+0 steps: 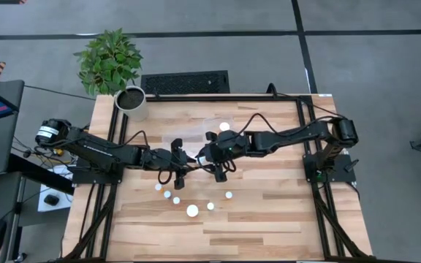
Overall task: Pick and place medicine bottles into bin by pill shape (circle, oval)
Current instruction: Put the yellow tablet bottle into the left transparent bin
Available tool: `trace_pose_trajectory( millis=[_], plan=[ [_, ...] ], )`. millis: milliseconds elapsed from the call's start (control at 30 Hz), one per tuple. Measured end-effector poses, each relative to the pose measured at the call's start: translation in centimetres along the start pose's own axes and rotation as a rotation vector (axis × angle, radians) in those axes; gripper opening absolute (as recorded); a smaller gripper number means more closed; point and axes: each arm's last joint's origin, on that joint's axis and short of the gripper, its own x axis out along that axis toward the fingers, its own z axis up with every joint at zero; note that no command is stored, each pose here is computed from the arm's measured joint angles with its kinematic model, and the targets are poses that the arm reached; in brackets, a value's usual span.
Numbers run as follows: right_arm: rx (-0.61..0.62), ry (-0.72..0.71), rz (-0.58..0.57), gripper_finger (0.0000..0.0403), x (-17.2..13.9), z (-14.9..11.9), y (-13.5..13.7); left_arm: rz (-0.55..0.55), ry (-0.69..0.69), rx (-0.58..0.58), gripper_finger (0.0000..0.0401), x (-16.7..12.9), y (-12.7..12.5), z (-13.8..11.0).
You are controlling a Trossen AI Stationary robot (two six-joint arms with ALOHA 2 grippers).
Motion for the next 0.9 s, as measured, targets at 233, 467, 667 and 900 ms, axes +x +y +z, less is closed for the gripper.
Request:
trace_pose_trajectory(
  millis=[233,467,667,900],
  plan=[
    [0.0,-0.009,-0.002,0.016,0.0,0.08,-0.03,0.003,0.014,-0.001,0.0103,0.0,0.02,-0.15],
    [0.001,-0.001,0.0,0.0136,0.0,0.01,-0.01,0.004,0.013,-0.004,0.0103,0.0,0.02,-0.14],
    [0.0,0.0,0.001,0.0112,0.0,0.03,0.07,0.004,0.013,-0.005,0.0103,0.0,0.02,-0.14],
    [0.001,0.004,0.002,0.0112,0.0,0.0,0.08,0.015,0.013,-0.006,0.0104,0.0,0.05,-0.15]
  ],
)
